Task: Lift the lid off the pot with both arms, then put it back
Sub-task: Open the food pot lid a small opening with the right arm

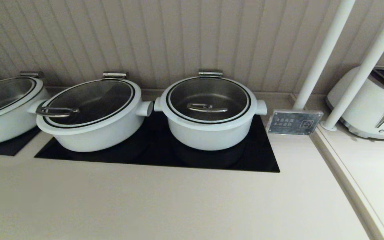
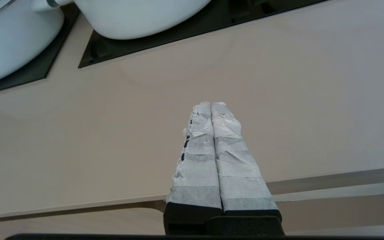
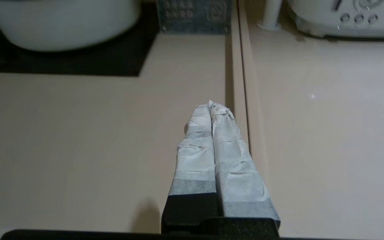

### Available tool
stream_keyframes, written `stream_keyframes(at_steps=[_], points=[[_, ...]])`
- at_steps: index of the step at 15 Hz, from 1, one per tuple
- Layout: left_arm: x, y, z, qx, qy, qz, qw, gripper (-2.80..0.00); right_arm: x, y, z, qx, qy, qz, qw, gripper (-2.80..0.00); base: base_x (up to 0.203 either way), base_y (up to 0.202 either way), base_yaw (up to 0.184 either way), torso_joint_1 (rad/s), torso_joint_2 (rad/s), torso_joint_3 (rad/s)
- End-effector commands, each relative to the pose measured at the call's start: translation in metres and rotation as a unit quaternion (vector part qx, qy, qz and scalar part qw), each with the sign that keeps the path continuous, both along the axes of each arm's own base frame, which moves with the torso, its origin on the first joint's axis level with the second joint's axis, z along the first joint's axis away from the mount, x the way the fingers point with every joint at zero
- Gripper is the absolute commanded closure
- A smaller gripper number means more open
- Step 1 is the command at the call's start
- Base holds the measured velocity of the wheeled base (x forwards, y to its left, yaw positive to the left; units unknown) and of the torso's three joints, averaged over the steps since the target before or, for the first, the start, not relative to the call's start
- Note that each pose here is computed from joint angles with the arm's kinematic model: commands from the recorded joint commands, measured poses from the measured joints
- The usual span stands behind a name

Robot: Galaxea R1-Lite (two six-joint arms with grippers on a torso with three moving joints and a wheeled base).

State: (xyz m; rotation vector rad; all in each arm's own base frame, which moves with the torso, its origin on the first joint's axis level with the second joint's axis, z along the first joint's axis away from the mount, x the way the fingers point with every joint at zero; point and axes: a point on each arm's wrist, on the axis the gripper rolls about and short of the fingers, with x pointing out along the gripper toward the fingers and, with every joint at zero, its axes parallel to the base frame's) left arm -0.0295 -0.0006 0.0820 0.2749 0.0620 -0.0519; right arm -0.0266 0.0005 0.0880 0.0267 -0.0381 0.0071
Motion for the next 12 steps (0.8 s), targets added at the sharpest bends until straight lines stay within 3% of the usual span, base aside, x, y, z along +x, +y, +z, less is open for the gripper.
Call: stream_keyframes(at_steps=[1,6,9,12], points=[[0.0,0.0,0.0,-0.001,0.001,0.0,1.0,0.0,-0.003,0.001,0.014,-0.001,-0.008,0.013,1.0,0.0,0.0,0.0,0.0,0.0,0.0,0.0],[0.0,0.0,0.0,-0.004,0.0,0.0,1.0,0.0,0.03,0.001,0.067,0.001,0.068,0.03,0.997,0.0,0.0,0.0,0.0,0.0,0.0,0.0],[0.0,0.0,0.0,-0.004,-0.001,0.001,1.0,0.0,0.084,0.002,0.099,0.0,0.094,0.058,0.994,0.0,0.0,0.0,0.0,0.0,0.0,0.0],[0.0,0.0,0.0,-0.003,0.0,0.0,1.0,0.0,0.154,0.006,0.12,-0.034,0.088,0.125,0.988,0.0,0.0,0.0,0.0,0.0,0.0,0.0]])
